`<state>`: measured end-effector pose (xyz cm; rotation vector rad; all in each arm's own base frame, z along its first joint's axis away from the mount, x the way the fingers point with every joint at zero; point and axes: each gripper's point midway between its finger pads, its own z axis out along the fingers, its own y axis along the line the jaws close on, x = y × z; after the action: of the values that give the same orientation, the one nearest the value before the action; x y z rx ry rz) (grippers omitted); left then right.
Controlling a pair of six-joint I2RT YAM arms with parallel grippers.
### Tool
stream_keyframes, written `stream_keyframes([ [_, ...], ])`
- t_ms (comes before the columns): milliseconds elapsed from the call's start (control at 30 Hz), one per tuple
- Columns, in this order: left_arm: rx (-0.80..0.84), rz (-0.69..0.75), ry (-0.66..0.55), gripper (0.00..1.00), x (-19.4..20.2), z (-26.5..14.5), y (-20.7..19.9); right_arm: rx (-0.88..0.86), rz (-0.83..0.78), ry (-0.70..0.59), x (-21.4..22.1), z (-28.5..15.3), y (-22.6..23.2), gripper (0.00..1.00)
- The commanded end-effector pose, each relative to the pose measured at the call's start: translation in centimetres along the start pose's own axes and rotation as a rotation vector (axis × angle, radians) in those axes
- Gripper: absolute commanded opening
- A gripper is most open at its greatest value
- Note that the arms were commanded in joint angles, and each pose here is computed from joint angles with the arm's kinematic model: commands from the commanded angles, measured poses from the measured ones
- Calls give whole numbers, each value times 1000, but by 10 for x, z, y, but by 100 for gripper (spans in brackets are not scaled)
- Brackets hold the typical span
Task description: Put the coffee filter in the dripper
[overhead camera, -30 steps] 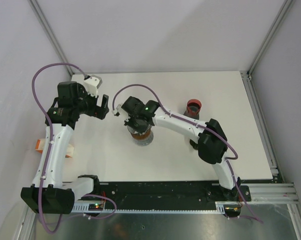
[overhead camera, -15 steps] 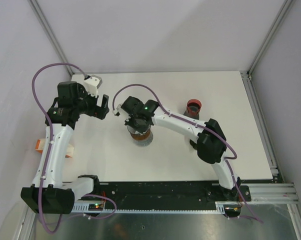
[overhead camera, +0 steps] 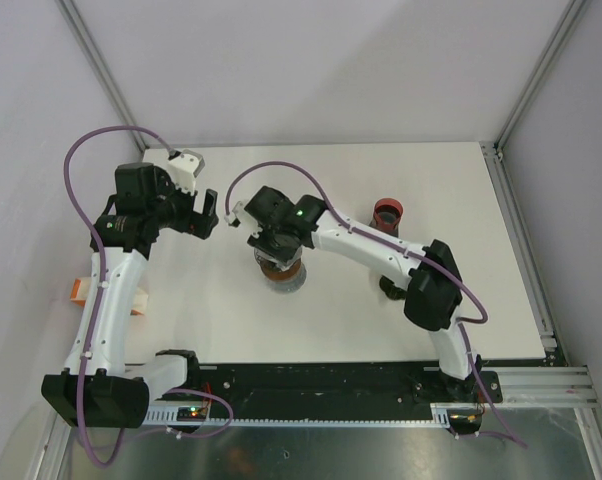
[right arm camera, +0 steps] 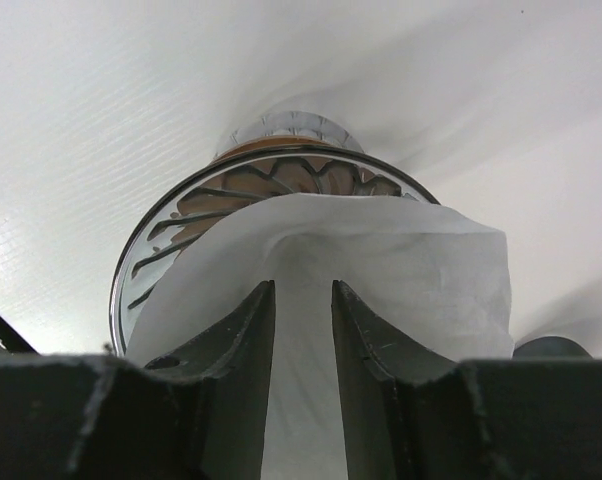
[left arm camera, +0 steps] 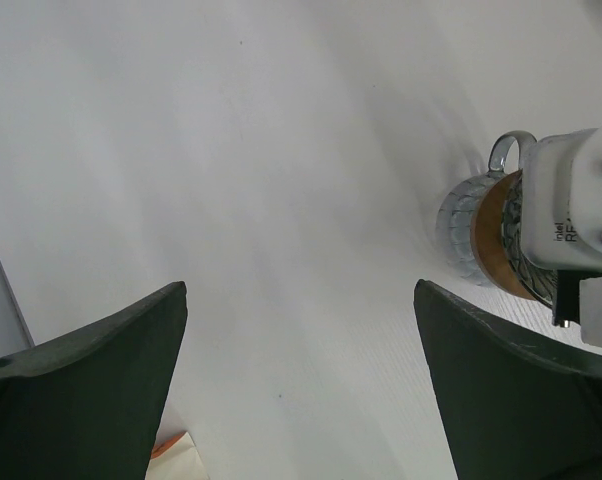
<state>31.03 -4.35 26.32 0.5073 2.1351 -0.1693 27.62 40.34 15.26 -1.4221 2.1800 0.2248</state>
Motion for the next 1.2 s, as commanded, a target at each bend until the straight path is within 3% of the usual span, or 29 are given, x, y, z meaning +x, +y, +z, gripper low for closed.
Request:
stream_keyframes([
  [0, 3, 13, -50, 100, -13, -6, 0, 24, -20, -102, -26, -40, -5, 35],
  [733, 67, -12, -45, 99, -9, 0, -11, 101, 3, -206, -44, -83, -21, 44],
  [933, 140, -20, -34, 95, -13, 8, -35, 132, 123, -364, -60, -128, -34, 46],
  [1167, 235, 47, 24, 97, -10, 25, -84, 109, 346, -417, -31, -133, -67, 49],
])
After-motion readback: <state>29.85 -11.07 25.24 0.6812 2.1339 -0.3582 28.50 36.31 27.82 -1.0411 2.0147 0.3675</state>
